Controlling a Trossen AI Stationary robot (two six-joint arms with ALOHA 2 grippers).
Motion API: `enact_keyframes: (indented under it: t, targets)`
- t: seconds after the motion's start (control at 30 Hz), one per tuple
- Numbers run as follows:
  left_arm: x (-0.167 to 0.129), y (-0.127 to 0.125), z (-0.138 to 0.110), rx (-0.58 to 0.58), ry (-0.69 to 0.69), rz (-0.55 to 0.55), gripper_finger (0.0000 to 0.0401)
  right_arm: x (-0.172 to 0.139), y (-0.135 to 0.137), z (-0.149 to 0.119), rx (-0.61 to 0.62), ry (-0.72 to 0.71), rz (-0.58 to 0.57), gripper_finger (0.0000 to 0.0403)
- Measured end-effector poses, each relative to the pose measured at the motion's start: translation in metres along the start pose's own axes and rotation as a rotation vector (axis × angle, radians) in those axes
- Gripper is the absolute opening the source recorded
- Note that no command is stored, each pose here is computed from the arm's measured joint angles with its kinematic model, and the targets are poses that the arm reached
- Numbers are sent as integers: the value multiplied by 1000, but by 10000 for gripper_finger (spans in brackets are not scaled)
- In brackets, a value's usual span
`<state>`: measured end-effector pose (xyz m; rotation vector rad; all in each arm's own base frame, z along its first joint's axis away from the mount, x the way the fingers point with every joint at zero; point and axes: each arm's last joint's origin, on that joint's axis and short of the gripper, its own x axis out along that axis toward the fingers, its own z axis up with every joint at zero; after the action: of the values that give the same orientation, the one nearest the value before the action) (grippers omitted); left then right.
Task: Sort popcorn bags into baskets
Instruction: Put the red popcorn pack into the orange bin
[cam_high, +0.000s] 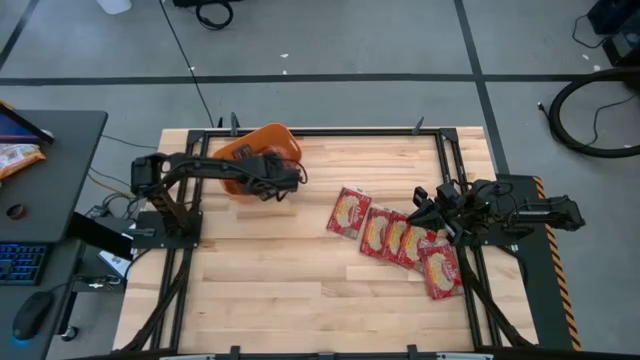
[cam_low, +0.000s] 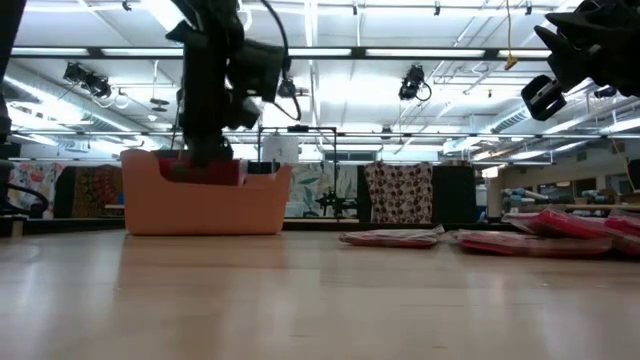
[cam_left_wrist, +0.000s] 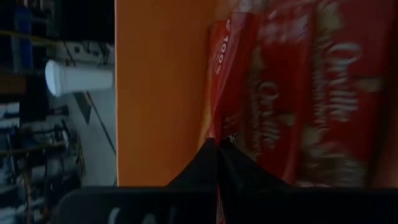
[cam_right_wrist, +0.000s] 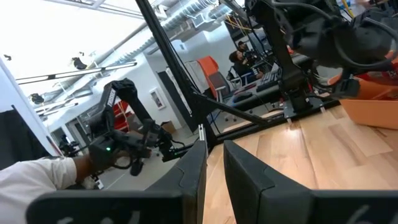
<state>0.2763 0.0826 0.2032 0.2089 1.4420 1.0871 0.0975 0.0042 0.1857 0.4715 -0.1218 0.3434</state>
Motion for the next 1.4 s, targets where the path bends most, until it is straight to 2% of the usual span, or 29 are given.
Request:
enact_keyframes:
  t: [0.27, 0.57, 0.63, 0.73, 0.83, 0.93, 1.07, 1.2, 1.3, 1.4]
  targets:
    - [18, 2, 0, -90, 18, -2, 23, 0, 0, 0, 0, 0, 0, 61]
    - [11, 5, 9, -112, -14, -33, 104, 0, 0, 0, 0, 0, 0, 61]
    - [8, 6, 13, -120, -18, -75, 116, 0, 0, 0, 0, 0, 0, 61]
    - [2, 3, 21, -93, -49, -195, 123, 0, 0, 0, 0, 0, 0, 61]
    - [-8, -7, 28, 0, -135, -287, 125, 0, 0, 0, 0, 0, 0, 61]
    - [-20, -17, 30, 65, -214, -326, 125, 0, 0, 0, 0, 0, 0, 61]
    - [-31, -26, 31, 38, -273, -370, 125, 0, 0, 0, 0, 0, 0, 61]
    - [-40, -36, 32, 55, -311, -511, 125, 0, 0, 0, 0, 0, 0, 61]
    - [-52, -45, 35, 121, -402, -613, 125, 0, 0, 0, 0, 0, 0, 61]
    - [-64, -55, 39, 222, -546, -627, 125, 0, 0, 0, 0, 0, 0, 61]
